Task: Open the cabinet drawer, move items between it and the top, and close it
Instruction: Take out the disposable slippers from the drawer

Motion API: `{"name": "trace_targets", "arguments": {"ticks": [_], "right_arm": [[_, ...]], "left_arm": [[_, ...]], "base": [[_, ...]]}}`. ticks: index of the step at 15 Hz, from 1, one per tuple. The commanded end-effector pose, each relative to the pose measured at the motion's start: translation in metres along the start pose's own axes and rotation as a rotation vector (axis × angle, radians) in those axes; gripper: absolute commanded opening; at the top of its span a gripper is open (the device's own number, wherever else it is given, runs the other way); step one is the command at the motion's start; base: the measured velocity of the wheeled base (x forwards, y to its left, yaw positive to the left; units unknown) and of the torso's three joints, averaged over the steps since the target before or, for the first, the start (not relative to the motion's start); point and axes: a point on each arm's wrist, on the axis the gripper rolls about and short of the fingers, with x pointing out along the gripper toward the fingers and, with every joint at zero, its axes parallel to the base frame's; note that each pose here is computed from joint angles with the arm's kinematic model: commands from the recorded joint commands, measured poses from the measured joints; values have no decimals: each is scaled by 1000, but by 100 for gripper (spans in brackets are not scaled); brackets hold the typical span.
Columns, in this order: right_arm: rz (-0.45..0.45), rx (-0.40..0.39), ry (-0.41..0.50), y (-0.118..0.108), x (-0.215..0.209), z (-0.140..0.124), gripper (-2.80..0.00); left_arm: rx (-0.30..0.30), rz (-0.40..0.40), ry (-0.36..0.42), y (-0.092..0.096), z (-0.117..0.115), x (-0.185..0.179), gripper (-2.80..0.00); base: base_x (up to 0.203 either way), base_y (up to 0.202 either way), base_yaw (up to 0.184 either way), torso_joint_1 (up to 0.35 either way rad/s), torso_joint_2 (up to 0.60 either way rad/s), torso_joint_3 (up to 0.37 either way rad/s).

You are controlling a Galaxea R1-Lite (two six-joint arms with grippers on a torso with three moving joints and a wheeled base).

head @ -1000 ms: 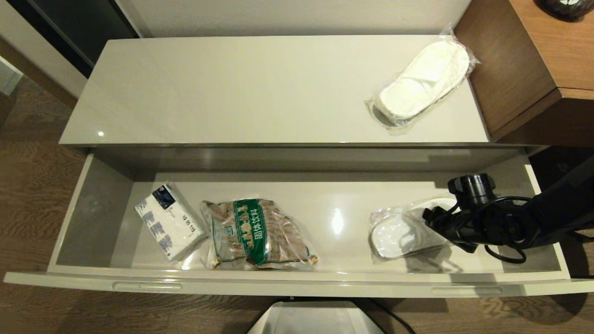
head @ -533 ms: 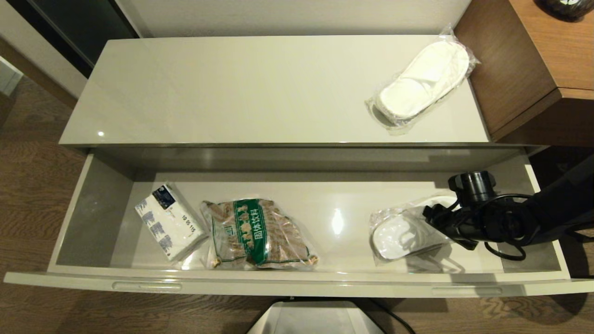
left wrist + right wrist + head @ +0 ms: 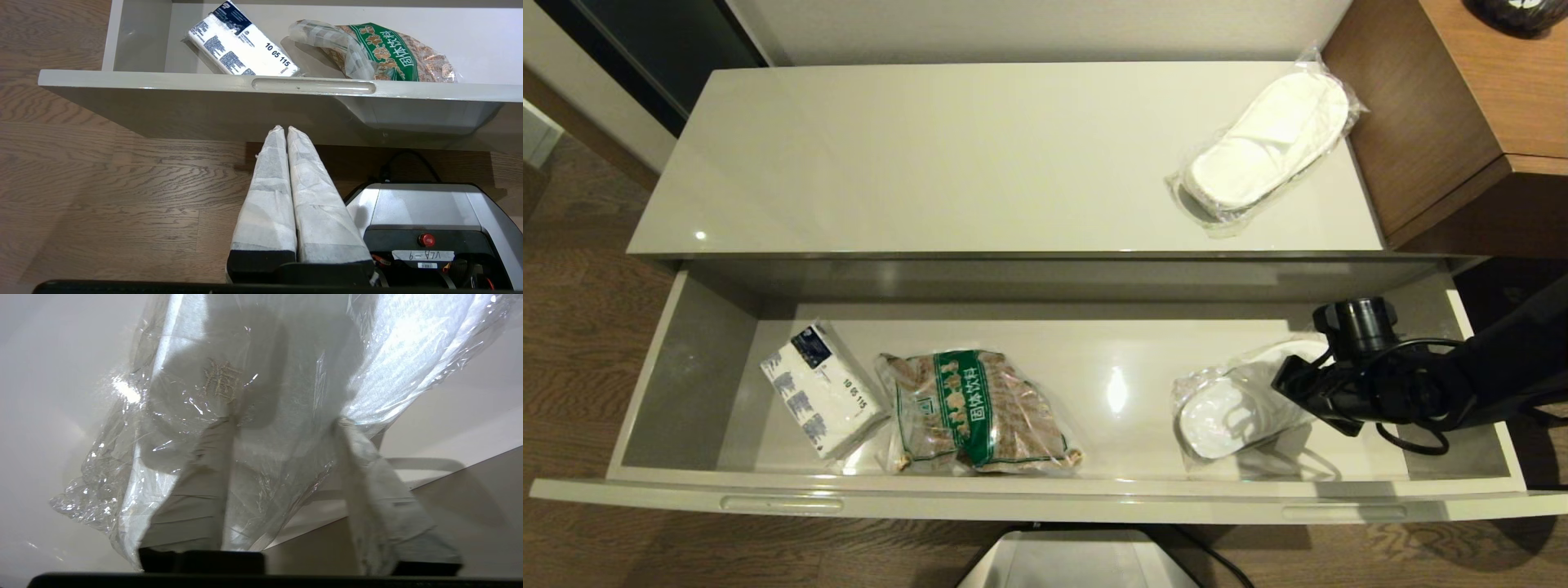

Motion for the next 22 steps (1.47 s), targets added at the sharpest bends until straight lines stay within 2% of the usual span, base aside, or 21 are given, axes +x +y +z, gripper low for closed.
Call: {"name": "trace_targets", "arguments": {"ticks": [1,10,16,22], "right_arm": [[8,8,-15,1,-6,3,-280],[23,12,-25,3,-47,13,-280],[70,8,-51,12,-110,26,-280],[67,11,-49,11,-118,27,-280]], "left_arm": [[0,0,0,0,0,0,-280],[0,0,0,0,0,0,-280],[0,0,0,0,0,0,-280],[0,0,0,0,0,0,-280]], "base": [[0,0,0,0,0,0],[0,0,0,0,0,0],[0,0,0,0,0,0],[0,0,0,0,0,0]]}}
